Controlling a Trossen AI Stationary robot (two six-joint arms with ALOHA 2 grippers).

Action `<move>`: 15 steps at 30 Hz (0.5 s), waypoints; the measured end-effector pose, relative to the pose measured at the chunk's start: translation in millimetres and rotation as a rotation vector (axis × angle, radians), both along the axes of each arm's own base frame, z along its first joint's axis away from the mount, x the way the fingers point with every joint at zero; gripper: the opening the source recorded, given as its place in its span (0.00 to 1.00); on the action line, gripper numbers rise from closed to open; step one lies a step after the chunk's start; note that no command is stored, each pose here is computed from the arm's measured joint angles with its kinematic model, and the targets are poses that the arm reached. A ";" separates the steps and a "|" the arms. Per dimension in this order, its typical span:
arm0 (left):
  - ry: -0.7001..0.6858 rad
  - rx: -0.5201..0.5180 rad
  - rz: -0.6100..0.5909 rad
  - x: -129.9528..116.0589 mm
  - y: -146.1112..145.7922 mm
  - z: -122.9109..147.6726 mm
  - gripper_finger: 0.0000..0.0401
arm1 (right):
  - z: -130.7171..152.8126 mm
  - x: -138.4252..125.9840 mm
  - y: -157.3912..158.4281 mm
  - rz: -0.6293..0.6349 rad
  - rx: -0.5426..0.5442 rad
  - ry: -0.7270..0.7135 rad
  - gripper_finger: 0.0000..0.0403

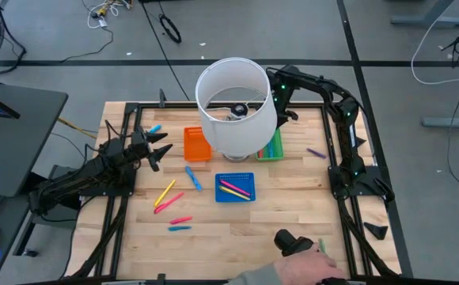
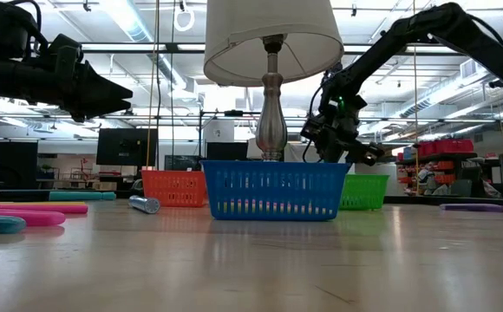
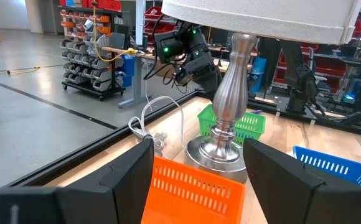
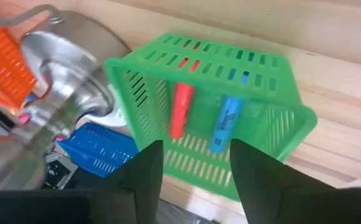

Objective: Pick & Place Markers
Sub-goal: Put the purple small highlighter pen into the orange bin

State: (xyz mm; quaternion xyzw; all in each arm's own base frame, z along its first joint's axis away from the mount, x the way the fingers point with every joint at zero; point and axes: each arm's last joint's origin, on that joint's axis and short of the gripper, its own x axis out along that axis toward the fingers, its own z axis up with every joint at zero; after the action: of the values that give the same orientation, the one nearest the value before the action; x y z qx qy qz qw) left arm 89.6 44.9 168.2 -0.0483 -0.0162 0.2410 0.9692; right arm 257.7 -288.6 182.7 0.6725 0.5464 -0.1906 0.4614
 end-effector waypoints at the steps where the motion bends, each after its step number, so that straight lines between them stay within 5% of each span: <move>1: 0.000 -0.001 0.000 0.0 0.0 -0.1 0.63 | 4.0 -1.4 -0.1 0.002 -0.011 -0.011 0.46; 15: 0.000 0.000 0.000 0.0 0.0 0.0 0.63 | 68.0 -21.6 10.3 0.127 -0.316 -0.059 0.46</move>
State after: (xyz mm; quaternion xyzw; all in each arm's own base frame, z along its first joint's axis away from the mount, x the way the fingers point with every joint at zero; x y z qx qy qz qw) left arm 89.6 44.9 168.1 -0.0483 -0.0162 0.2411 0.9692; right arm 236.1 -278.3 250.7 0.5609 0.5372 -0.2247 0.5885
